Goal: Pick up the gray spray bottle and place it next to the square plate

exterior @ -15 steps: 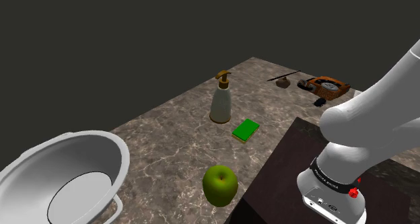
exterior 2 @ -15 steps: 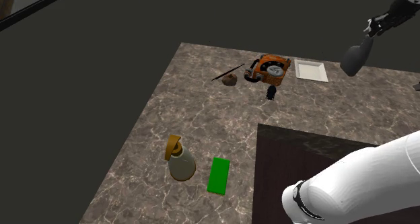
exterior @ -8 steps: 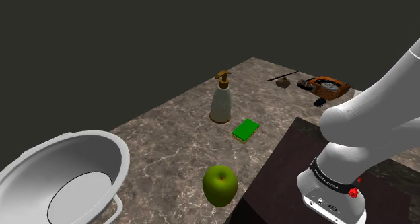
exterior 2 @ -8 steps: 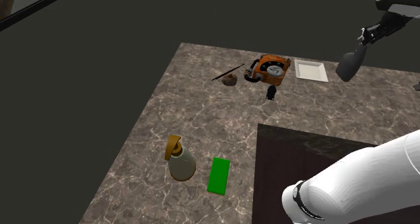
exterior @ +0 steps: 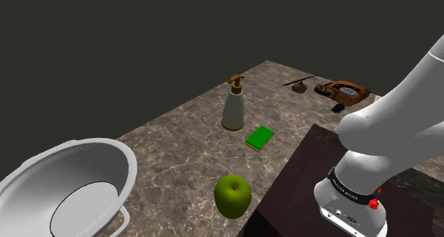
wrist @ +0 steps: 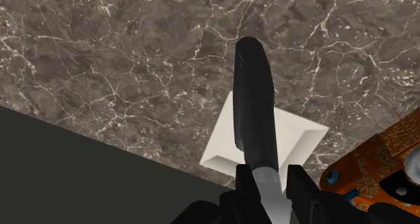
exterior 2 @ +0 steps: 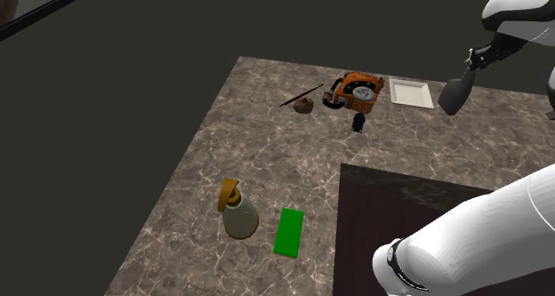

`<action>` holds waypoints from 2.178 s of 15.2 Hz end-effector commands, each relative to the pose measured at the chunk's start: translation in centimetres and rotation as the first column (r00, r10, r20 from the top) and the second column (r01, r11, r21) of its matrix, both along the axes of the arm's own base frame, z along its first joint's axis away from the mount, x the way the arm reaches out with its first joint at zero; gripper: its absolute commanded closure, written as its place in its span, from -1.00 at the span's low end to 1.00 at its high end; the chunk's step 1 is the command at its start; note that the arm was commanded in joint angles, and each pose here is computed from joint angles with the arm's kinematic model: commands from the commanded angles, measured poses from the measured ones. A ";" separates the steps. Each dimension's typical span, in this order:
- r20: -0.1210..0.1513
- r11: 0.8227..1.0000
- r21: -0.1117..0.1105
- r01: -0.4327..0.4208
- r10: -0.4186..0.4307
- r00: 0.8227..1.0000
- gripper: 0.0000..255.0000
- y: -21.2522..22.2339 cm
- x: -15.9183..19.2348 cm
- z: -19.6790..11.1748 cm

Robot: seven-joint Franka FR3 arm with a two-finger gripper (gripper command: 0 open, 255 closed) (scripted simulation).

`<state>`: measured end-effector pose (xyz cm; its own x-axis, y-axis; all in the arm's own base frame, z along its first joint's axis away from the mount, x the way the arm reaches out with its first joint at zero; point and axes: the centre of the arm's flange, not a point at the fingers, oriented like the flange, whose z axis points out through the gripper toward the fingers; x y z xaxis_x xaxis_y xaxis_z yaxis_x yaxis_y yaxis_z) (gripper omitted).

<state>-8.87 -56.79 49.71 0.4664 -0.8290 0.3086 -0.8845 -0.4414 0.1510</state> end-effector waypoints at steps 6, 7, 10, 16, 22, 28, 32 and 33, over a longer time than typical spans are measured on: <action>0.000 1.000 -0.001 0.000 0.000 1.000 1.00 0.0 -0.1 -3.7; 0.000 1.000 -0.001 0.000 0.000 1.000 1.00 0.0 -0.1 -4.3; 0.000 1.000 -0.001 0.000 0.000 1.000 1.00 0.0 -0.1 -5.8; 0.000 1.000 -0.001 0.000 0.000 1.000 1.00 0.0 -0.1 -7.3; 0.000 1.000 -0.001 0.000 0.000 1.000 -1.00 0.0 -0.1 -7.3; 0.000 1.000 -0.001 0.000 0.000 1.000 -1.00 0.9 -0.1 -4.8; 0.000 1.000 -0.001 0.000 0.000 1.000 -1.00 1.7 -0.1 -2.6; 0.000 1.000 -0.001 0.000 0.000 1.000 -1.00 1.7 -0.1 -2.6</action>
<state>-9.01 -55.10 46.97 0.4659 -0.8287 0.3100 -0.8847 -0.4410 0.1508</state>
